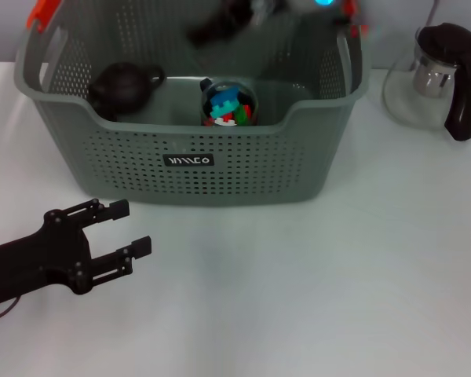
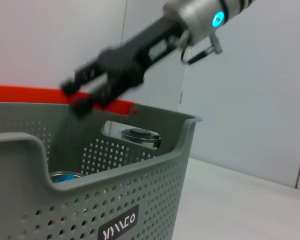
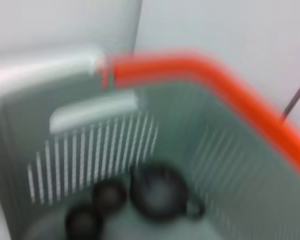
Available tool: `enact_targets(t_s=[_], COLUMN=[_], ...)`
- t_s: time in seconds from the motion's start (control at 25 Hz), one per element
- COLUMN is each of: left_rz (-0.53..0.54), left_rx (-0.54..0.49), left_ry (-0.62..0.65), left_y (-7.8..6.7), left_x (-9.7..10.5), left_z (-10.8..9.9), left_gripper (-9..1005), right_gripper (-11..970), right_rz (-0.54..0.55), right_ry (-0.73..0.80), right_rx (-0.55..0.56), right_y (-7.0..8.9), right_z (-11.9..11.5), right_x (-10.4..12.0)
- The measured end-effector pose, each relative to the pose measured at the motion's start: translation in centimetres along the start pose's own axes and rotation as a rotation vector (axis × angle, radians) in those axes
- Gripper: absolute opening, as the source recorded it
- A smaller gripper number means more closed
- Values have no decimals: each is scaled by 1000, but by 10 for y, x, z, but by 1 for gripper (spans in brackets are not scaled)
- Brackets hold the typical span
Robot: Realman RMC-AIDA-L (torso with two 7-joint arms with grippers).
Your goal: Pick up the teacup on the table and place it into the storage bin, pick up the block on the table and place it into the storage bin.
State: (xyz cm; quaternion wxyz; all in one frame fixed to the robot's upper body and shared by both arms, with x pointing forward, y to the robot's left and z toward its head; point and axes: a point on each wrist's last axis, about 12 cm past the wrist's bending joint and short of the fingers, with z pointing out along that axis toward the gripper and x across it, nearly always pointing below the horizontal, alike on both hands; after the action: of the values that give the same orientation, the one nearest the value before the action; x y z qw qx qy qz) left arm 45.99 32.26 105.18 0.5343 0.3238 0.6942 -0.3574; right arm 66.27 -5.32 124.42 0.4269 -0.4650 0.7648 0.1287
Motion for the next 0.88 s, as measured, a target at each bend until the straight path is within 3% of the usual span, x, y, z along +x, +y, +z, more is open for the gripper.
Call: enact_targets(t_s=[0.24, 0.32, 0.56, 0.8, 0.88], left_rz=[1, 5, 28, 46, 51], left_rx=[3, 15, 86, 171, 196], left_ry=[-2, -8, -9, 94, 111], left_y=[0, -1, -5, -7, -6], left_x=[0, -2, -7, -7, -9], left_z=[-1, -2, -7, -9, -6], left_gripper=[690, 690, 690, 690, 690], right_gripper=[832, 833, 834, 832, 831], right_rz=[71, 94, 28, 116, 141], right_ry=[-519, -594, -641, -547, -518], right_rx=[-39, -97, -337, -334, -339], right_y=[2, 9, 55, 76, 81], right_z=[-71, -81, -93, -96, -94], right_x=[42, 75, 171, 251, 267])
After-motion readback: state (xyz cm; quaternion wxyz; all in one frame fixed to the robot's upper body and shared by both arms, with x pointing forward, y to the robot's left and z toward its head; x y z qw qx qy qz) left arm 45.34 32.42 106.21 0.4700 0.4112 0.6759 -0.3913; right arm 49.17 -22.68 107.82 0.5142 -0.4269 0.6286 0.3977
